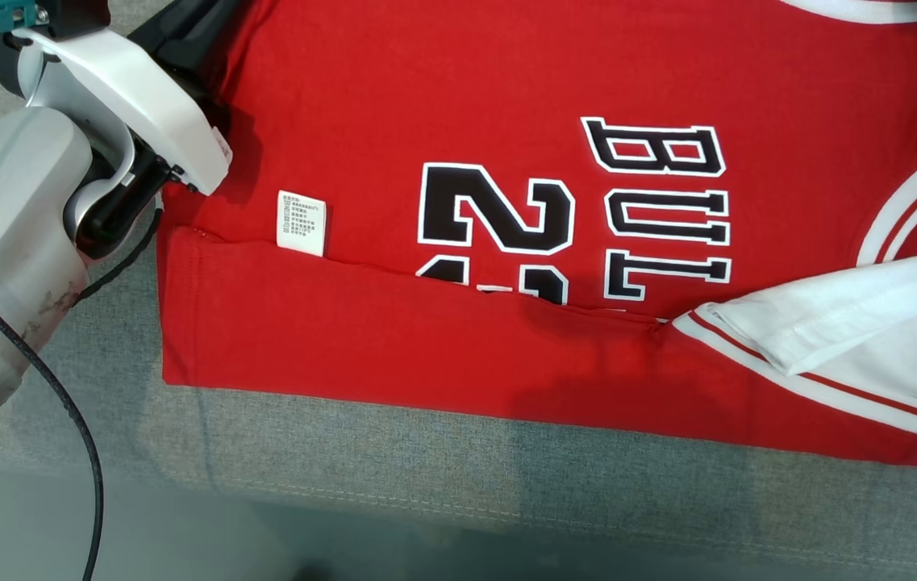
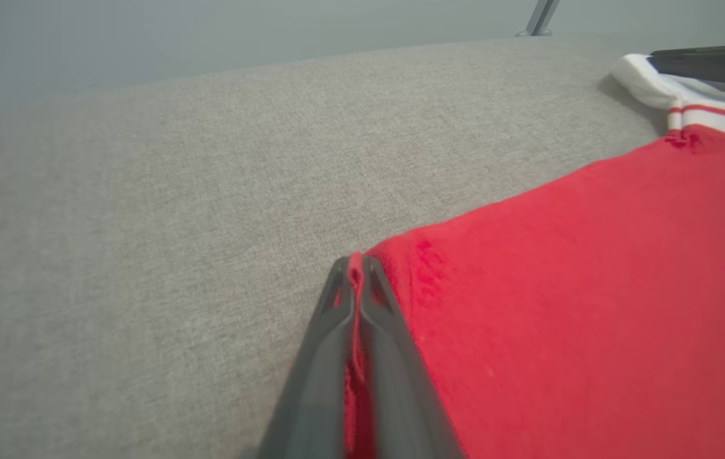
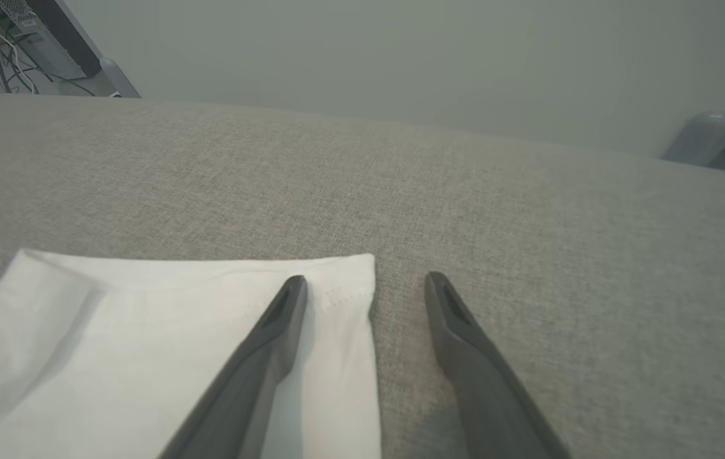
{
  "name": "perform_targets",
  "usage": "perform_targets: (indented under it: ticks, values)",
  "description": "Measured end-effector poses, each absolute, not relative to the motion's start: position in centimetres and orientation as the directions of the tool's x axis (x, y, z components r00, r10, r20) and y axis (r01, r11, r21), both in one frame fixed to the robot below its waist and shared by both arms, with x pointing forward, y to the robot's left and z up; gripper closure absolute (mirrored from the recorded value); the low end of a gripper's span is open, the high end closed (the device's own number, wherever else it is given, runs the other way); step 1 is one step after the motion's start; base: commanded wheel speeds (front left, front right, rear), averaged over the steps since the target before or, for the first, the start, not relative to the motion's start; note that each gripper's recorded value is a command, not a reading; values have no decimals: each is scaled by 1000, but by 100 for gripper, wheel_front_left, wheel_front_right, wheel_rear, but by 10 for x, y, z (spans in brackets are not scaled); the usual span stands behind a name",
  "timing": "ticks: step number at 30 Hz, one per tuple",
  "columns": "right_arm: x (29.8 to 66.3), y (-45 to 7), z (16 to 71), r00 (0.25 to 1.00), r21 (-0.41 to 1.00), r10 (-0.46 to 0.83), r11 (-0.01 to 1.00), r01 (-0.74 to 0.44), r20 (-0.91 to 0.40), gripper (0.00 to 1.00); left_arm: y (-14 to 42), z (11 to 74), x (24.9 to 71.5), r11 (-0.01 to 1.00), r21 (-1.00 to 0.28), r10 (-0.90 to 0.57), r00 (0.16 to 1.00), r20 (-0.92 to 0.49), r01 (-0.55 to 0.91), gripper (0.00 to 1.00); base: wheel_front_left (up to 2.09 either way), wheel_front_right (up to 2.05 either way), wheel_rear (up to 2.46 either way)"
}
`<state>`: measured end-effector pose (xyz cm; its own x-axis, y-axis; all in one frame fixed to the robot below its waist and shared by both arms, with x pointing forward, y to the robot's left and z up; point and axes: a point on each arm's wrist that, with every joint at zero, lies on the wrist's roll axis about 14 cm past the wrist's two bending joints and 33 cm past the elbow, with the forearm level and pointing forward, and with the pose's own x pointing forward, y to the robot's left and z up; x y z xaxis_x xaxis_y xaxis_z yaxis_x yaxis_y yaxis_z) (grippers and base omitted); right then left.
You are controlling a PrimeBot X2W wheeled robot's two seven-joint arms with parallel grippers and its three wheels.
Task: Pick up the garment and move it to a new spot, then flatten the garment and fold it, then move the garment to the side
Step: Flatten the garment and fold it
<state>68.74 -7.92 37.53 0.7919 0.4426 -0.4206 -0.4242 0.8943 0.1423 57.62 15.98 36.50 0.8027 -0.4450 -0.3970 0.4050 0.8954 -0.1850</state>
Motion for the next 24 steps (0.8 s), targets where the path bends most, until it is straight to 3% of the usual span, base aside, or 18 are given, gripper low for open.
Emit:
perform_targets:
  ticks: [1,2,3,4,5,6,13,24]
  values:
    - [688,-78,376,790,141,446,892,-429,-421,24,160,365,577,895,-181,-446,802,-397,408,100,0,0,0]
    - [688,-75,375,782,146,454,888,-436,-428,51,159,365,579,893,-181,-449,802,-393,411,100,0,0,0]
    - [688,-75,375,782,146,454,888,-436,-428,51,159,365,579,893,-181,-449,802,-393,411,100,0,0,0]
    - [688,-74,375,781,147,455,888,-437,-428,59,159,364,579,894,-184,-448,802,-396,409,100,0,0,0]
    - [689,-73,376,778,144,460,885,-443,-428,87,159,361,578,895,-189,-446,799,-403,404,100,0,0,0]
    - [688,-72,377,779,145,463,883,-446,-424,100,158,361,578,894,-191,-447,798,-404,405,100,0,0,0]
    - [692,-79,401,823,149,474,880,-451,-313,100,156,362,583,892,-193,-452,797,-401,408,100,0,0,0]
    - [663,-91,434,813,197,530,847,-493,-243,100,174,375,584,908,-191,-419,821,-387,373,100,0,0,0]
